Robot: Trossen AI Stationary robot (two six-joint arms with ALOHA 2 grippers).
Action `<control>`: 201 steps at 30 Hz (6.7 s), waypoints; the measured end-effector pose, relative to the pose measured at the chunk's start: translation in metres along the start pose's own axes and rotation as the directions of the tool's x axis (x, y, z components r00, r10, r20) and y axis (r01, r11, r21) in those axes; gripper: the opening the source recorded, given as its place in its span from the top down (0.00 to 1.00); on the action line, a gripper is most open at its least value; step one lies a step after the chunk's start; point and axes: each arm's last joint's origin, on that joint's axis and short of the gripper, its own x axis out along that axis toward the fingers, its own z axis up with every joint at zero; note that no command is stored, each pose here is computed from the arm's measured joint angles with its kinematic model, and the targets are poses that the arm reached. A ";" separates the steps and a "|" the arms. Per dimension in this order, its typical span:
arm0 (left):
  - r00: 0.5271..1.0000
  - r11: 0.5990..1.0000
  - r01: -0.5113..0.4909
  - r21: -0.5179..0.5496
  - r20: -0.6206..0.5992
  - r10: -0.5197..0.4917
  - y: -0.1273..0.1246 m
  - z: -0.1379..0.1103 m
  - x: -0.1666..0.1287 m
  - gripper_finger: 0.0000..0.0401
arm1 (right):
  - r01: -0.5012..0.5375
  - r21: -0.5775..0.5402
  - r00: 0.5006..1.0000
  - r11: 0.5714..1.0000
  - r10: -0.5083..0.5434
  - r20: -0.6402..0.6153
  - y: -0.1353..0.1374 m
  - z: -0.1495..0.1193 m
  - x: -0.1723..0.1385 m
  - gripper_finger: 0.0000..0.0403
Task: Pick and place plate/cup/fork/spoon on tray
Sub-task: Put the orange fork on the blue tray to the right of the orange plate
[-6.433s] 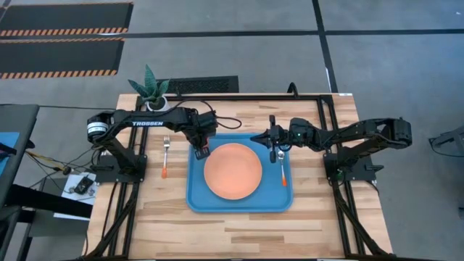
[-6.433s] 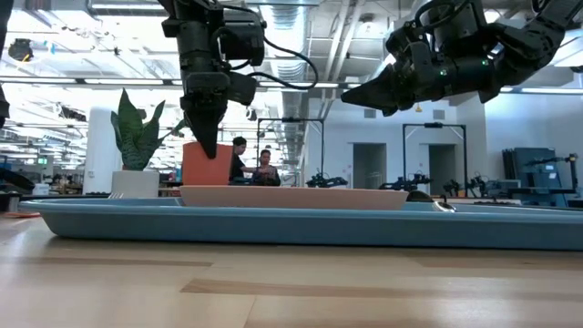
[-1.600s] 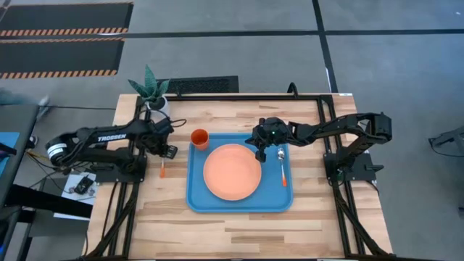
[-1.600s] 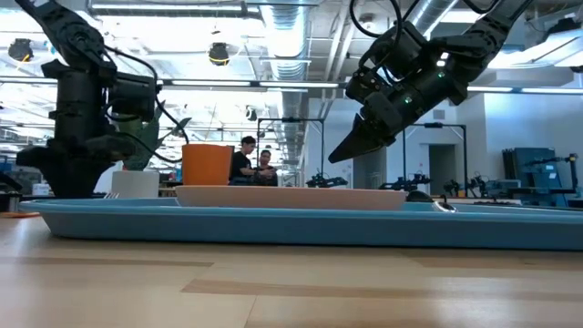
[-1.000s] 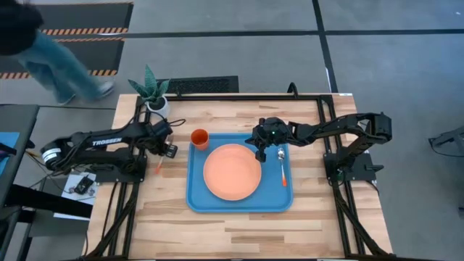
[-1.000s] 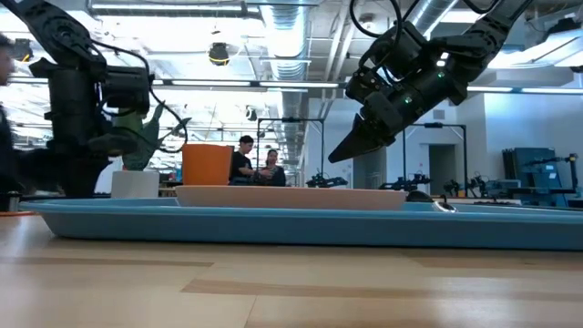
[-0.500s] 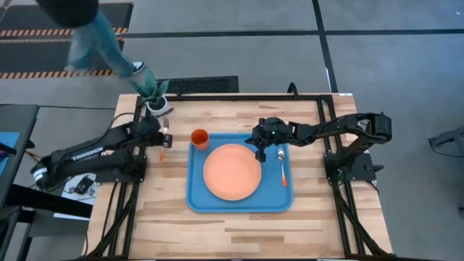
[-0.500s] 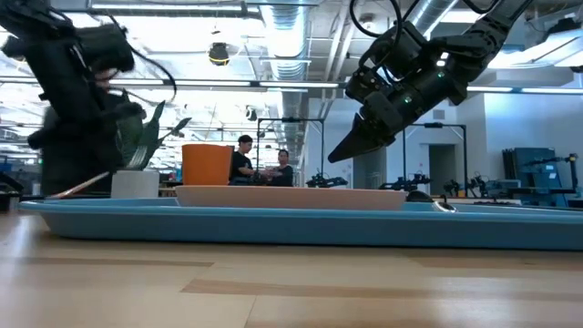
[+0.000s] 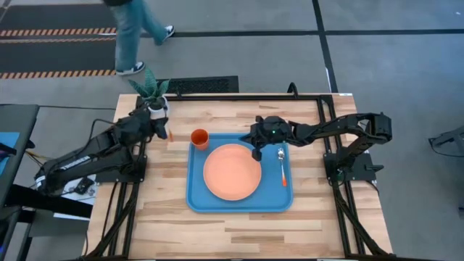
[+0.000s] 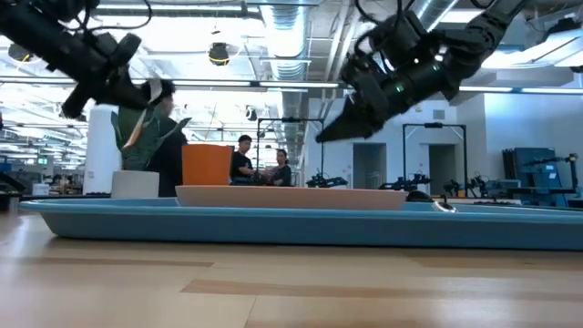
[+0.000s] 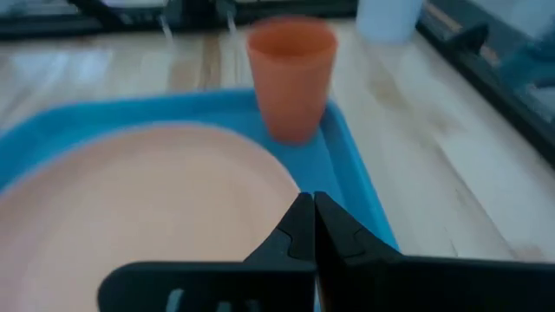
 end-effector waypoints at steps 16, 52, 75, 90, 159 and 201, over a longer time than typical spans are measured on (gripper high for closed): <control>0.942 0.958 0.287 0.012 0.177 -0.285 -0.038 0.025 0.028 0.99 | -0.018 0.120 0.975 0.993 -0.010 0.223 0.029 0.082 0.012 0.76; 0.882 0.899 0.437 0.005 0.194 -0.430 -0.076 0.012 0.061 0.99 | 0.094 0.201 0.948 0.975 -0.150 0.281 0.014 0.127 0.085 0.60; 0.856 0.873 0.487 0.019 0.189 -0.482 -0.093 0.013 0.068 0.99 | 0.112 0.201 0.955 0.973 -0.161 0.247 0.012 0.124 0.086 0.84; 0.837 0.849 0.512 0.133 0.144 -0.528 -0.094 0.011 0.068 0.90 | 0.110 0.200 0.956 0.974 -0.158 0.247 0.011 0.124 0.086 0.96; 0.843 0.826 0.396 0.401 0.197 -0.500 -0.040 -0.002 0.008 1.00 | 0.280 0.959 0.960 0.047 0.013 -0.281 0.107 -0.125 -0.074 0.93; 0.838 0.823 0.411 0.392 0.192 -0.510 -0.040 -0.002 0.008 1.00 | 0.289 0.955 0.954 0.075 0.056 -0.293 0.107 -0.123 -0.077 0.61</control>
